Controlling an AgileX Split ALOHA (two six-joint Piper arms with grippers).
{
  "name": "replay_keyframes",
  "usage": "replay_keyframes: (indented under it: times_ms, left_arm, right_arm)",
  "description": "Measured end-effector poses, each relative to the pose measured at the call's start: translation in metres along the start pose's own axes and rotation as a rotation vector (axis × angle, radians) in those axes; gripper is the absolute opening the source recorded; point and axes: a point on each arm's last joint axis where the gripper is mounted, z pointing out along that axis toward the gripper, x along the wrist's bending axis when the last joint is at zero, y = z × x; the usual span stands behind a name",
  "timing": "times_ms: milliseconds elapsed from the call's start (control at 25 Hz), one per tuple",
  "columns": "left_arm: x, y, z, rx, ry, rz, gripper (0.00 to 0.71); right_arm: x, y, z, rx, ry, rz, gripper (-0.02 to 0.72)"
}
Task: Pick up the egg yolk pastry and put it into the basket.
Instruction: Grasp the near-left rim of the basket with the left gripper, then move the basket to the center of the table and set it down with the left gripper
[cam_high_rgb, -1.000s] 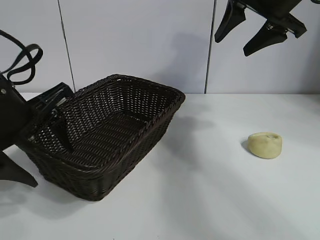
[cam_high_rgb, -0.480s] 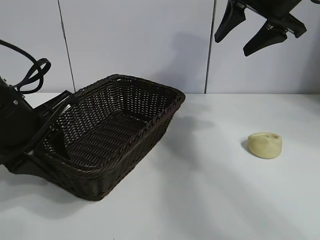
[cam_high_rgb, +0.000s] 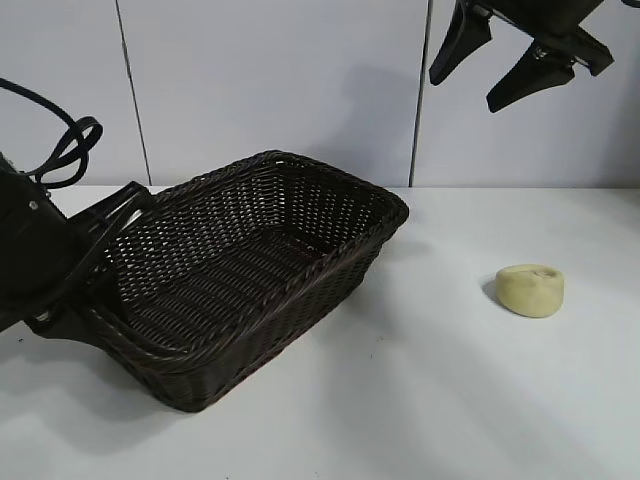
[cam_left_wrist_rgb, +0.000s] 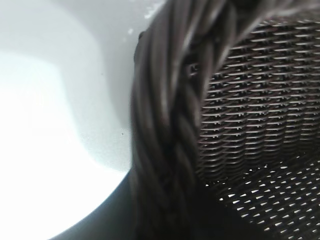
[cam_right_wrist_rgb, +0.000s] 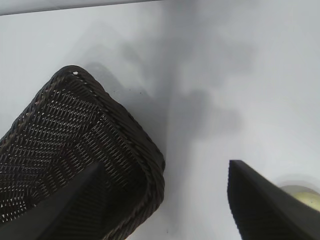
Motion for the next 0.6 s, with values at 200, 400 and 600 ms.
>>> replay_keyframes:
  times_ms: [200, 400, 600]
  left_arm:
    - [-0.009, 0.017, -0.015, 0.023, 0.011, 0.094, 0.099]
    - [-0.028, 0.024, -0.031, 0.04, -0.01, 0.265, 0.099]
    - [-0.045, 0.027, -0.045, 0.054, -0.031, 0.431, 0.099]
  right_arm:
    - [0.0, 0.0, 0.0, 0.0, 0.0, 0.0, 0.496]
    - [0.0, 0.0, 0.0, 0.0, 0.0, 0.0, 0.496]
    - [0.0, 0.0, 0.0, 0.0, 0.0, 0.0, 0.496]
